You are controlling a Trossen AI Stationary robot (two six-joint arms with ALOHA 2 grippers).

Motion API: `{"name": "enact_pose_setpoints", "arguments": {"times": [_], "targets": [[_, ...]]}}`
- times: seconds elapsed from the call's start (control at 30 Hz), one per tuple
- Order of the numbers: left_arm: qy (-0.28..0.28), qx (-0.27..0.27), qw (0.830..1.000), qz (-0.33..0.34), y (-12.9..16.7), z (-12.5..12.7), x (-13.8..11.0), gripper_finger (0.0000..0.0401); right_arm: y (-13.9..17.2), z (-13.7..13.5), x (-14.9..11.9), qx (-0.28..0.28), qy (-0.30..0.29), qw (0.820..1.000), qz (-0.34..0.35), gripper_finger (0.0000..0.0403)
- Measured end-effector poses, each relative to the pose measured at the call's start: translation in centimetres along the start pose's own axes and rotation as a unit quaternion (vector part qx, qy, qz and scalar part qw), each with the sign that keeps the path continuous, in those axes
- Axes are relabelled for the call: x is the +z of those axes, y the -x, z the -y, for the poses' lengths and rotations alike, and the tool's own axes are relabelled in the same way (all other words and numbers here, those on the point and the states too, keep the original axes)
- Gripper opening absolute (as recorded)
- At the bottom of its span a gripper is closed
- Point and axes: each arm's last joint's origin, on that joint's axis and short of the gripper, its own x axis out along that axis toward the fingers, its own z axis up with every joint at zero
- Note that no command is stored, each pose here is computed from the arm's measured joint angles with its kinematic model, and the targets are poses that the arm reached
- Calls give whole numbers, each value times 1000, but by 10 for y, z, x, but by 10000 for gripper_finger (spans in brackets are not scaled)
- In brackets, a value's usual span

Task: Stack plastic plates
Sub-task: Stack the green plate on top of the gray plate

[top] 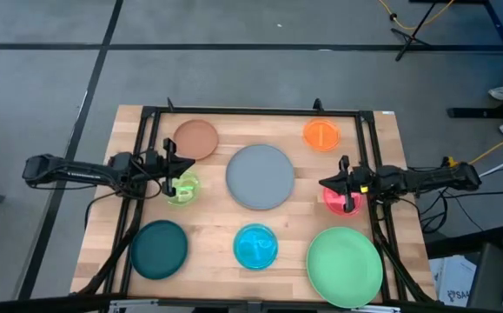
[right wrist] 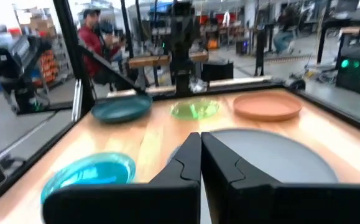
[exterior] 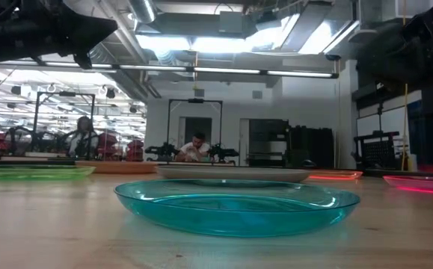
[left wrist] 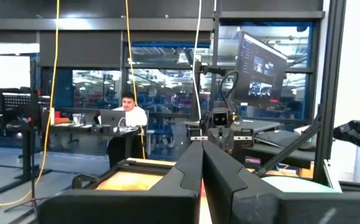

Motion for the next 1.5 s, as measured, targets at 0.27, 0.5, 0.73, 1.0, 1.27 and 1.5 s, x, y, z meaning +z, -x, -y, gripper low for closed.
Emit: {"name": "enact_pose_setpoints", "arguments": {"times": [0.27,0.5,0.73,1.0,1.27,1.5], "targets": [[32,-16,998,-44,-27,7,3,4,-12,-4,18,-3,17,999,-31,3],[33,-46,994,-92,-70,26,5,4,-24,-6,31,-8,32,998,-53,3],[14,-66,991,-119,-125,49,3,4,-35,-8,46,-28,76,995,-54,3],[-2,-83,989,-119,-184,74,-3,4,-40,-10,56,-27,87,995,-49,3],[31,-74,990,-115,-232,89,-11,12,-40,-10,57,-29,74,996,-44,3],[25,-83,980,-177,-267,111,-33,90,-40,-10,68,-43,68,997,-15,3]]}}
